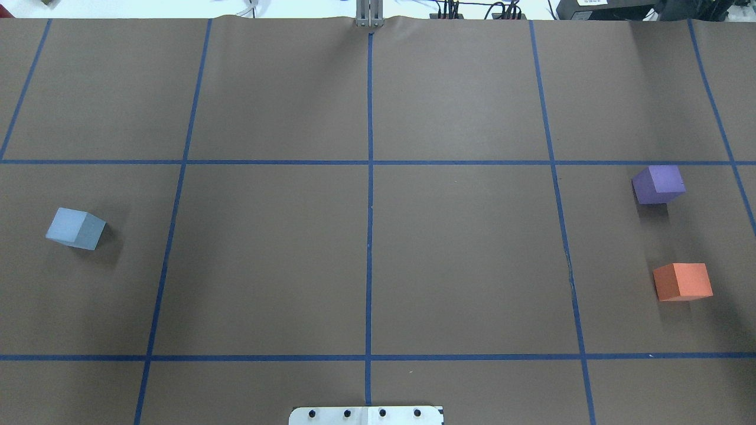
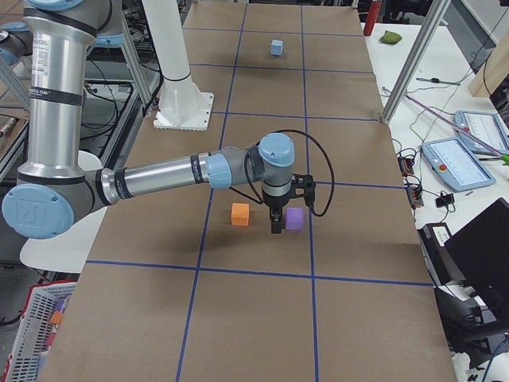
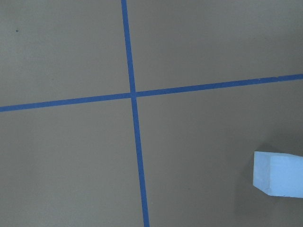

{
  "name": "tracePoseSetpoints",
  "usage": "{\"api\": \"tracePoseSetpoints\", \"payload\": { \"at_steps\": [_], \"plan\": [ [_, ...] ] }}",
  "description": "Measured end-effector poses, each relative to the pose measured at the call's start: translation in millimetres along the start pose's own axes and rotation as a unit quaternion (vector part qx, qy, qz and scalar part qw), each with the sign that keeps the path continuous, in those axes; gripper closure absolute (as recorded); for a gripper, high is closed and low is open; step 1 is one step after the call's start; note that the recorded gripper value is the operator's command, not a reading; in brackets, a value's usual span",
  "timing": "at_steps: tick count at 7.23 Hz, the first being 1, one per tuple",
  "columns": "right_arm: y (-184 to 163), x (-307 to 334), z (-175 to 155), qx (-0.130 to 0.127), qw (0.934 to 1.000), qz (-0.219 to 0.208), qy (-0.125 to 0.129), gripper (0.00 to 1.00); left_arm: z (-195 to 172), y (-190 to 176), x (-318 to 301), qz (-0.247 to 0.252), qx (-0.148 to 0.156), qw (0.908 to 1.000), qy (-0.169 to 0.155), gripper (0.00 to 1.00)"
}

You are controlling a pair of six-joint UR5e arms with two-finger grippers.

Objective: Place blue block between orange and purple blocks

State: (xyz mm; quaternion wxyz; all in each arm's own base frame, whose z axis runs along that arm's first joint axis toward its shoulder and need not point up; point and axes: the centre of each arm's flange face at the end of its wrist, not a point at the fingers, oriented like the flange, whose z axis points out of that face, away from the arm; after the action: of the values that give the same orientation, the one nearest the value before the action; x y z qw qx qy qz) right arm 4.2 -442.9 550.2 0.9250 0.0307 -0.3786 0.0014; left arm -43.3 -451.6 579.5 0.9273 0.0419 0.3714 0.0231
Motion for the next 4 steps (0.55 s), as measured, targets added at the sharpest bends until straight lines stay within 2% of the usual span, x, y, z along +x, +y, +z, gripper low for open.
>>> {"api": "tracePoseSetpoints", "payload": {
  "at_steps": [4],
  "plan": [
    [-2.0, 7.0, 0.3, -0.002, 0.9998, 0.009, -0.015, 0.00, 3.8, 1.1, -4.2, -0.003, -0.001, 1.0000, 0.006, 0.00]
  ]
}}
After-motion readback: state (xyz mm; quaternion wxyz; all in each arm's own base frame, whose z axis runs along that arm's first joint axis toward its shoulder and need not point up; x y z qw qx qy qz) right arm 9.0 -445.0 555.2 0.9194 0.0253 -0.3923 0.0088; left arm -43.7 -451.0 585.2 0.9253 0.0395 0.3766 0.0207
